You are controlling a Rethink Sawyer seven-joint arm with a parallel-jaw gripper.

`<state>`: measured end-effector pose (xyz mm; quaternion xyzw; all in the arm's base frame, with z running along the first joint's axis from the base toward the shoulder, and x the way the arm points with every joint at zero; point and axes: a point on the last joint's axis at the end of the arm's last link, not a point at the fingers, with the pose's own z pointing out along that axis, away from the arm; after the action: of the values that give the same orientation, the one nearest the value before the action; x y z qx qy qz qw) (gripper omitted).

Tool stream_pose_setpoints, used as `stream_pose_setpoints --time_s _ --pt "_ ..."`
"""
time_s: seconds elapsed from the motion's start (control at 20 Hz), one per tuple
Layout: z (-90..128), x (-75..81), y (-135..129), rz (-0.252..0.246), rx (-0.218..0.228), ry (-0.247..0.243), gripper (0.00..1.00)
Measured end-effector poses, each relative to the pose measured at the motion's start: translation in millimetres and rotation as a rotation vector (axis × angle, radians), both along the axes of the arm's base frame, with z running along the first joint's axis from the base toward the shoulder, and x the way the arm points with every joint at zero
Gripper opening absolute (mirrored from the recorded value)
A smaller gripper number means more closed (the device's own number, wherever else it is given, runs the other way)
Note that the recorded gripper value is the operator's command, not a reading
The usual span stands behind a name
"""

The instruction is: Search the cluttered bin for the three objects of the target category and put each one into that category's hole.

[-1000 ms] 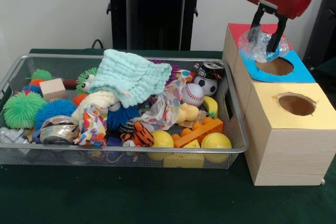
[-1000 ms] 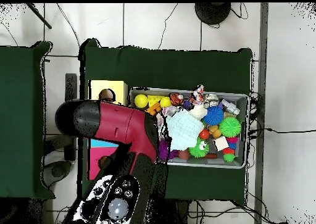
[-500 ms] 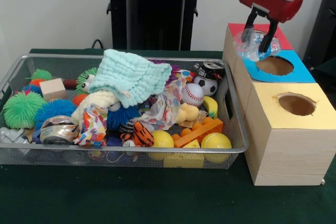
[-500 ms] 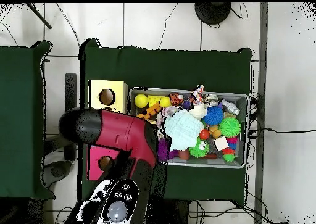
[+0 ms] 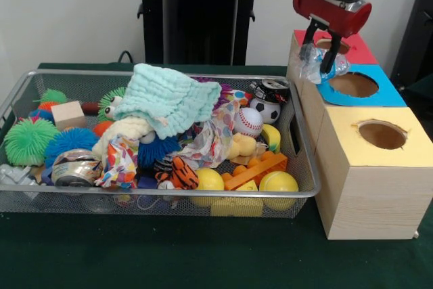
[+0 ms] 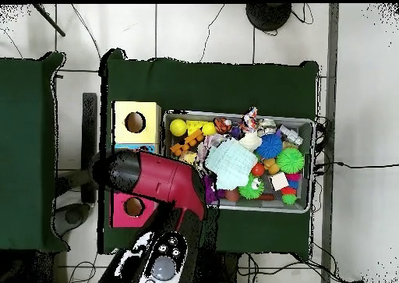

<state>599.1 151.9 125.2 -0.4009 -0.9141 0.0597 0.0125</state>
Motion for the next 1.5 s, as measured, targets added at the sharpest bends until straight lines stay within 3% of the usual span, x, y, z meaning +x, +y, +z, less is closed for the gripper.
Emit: stream_pose_setpoints --time_s 0.25,1.5 --pt "-7 -3.1 2 -0.026 0.042 0.009 0.00" --pt "-12 0.4 36 -0.014 0.101 0.010 0.00"
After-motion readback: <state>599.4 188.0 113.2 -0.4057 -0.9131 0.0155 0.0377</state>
